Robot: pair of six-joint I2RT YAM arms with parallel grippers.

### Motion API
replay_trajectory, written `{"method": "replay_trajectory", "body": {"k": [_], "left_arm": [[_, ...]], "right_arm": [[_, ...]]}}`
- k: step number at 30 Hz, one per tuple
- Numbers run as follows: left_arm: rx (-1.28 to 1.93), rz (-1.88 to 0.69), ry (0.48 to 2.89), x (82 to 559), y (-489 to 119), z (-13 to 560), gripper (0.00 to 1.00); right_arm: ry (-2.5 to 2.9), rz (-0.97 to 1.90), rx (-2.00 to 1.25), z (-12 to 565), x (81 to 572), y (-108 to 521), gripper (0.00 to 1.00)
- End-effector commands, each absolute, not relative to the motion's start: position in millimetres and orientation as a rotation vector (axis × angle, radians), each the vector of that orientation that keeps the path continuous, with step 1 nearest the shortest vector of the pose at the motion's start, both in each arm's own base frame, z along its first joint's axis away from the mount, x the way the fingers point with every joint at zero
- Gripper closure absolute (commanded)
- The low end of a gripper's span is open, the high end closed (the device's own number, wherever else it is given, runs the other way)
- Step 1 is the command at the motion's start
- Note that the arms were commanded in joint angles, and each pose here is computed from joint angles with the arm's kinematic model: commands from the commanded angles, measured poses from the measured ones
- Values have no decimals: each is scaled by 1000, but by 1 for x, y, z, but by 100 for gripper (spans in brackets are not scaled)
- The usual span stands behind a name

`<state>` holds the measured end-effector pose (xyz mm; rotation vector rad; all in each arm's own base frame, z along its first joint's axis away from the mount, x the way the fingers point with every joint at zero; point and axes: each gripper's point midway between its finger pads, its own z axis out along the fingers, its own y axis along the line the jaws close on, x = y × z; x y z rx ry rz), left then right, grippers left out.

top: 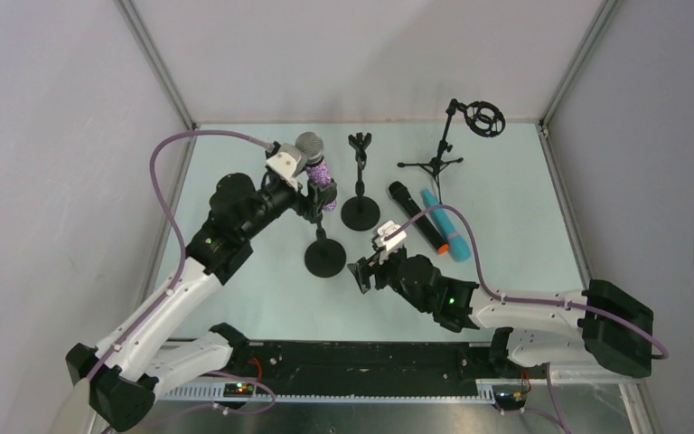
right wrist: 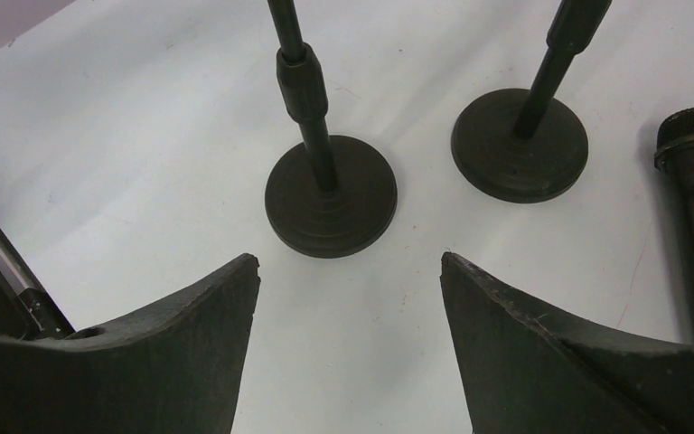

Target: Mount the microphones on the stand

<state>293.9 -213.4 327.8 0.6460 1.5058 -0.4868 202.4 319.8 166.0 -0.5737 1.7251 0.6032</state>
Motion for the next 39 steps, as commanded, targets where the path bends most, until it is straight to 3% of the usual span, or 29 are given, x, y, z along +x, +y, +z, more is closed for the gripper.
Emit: {"method": "replay_trajectory", "body": {"k": [1,9,12,14,24,32,39], "left_arm": [[594,-495,1365,293,-210,380,28],[622,-467,1368,295,-210,371,52],[613,-413,1340,298,-203,381,73],[606,-370,1315,301,-196,390,79],[477,-176,1324,334,-134,412,80],[397,-69,1395,360,-92,399,79],[343,-65,1425,365,-77,393,77]], "right_arm": [[1711,641,-539,171,202,325,23],[1706,641,-531,174,203,324,29],[1705,640,-530,174,203,323,31],[1701,643,-530,175,203,324,31],[1677,640,-505,187,206,321,26],[1658,642,-485,199,207,318,1],[1654,629,-470,205,209,313,1]]}}
